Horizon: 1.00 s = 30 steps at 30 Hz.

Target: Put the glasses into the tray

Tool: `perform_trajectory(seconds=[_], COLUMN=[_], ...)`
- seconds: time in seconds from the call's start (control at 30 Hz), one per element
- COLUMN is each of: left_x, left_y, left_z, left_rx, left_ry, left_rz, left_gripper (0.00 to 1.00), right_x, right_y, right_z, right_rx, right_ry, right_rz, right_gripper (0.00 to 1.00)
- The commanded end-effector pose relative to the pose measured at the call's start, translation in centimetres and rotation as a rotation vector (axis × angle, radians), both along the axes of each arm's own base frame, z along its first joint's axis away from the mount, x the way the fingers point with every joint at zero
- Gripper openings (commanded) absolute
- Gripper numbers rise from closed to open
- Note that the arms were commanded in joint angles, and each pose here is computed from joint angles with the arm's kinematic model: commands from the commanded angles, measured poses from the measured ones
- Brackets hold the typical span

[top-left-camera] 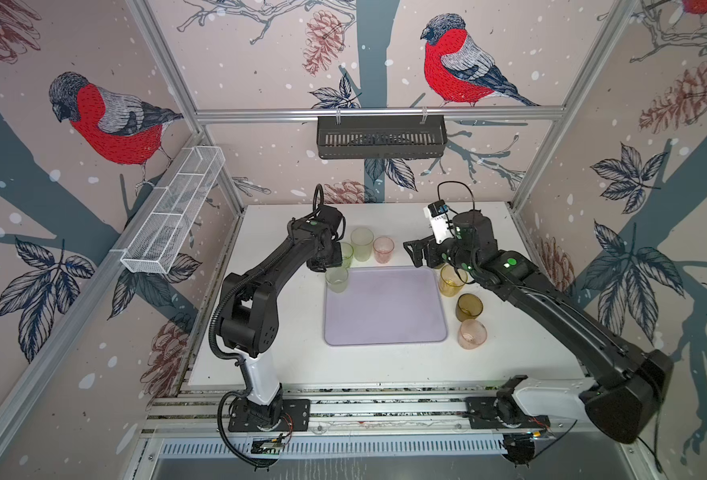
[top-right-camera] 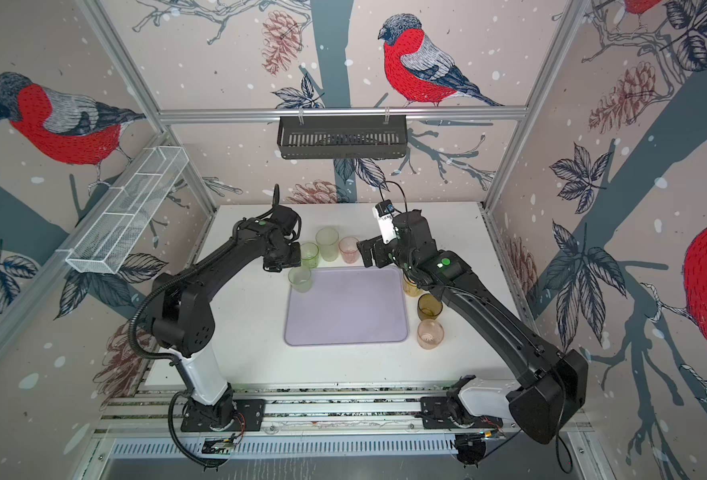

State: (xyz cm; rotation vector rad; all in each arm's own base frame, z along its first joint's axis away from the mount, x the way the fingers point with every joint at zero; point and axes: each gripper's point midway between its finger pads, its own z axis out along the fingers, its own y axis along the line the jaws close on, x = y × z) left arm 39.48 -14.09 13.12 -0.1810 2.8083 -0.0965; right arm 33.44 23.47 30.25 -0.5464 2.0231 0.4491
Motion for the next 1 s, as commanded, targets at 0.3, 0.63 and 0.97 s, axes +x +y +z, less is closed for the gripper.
perform_trajectory(seconds=[0.3, 0.63, 0.97], left_x=[2.9, 5.4, 6.1], left_y=[-0.5, -0.2, 0.1], left_z=[2.7, 2.9, 0.5], left_rx=[-0.049, -0.121, -0.118], left_ry=[-0.036, -0.058, -0.021], left_rz=[-0.013, 0.008, -0.014], left_gripper=[0.77, 0.78, 0.74], right_x=[-1.9, -3.6, -4.2], right_y=[3.0, 6.9, 9.6], right_z=[0.0, -2.6, -3.6], right_rx=[-0.081, -0.113, -0.082], right_ry=[-0.086, -0.036, 0.025], right_rz=[0.269, 0.432, 0.441], right_gripper=[1.0, 1.0, 0.99])
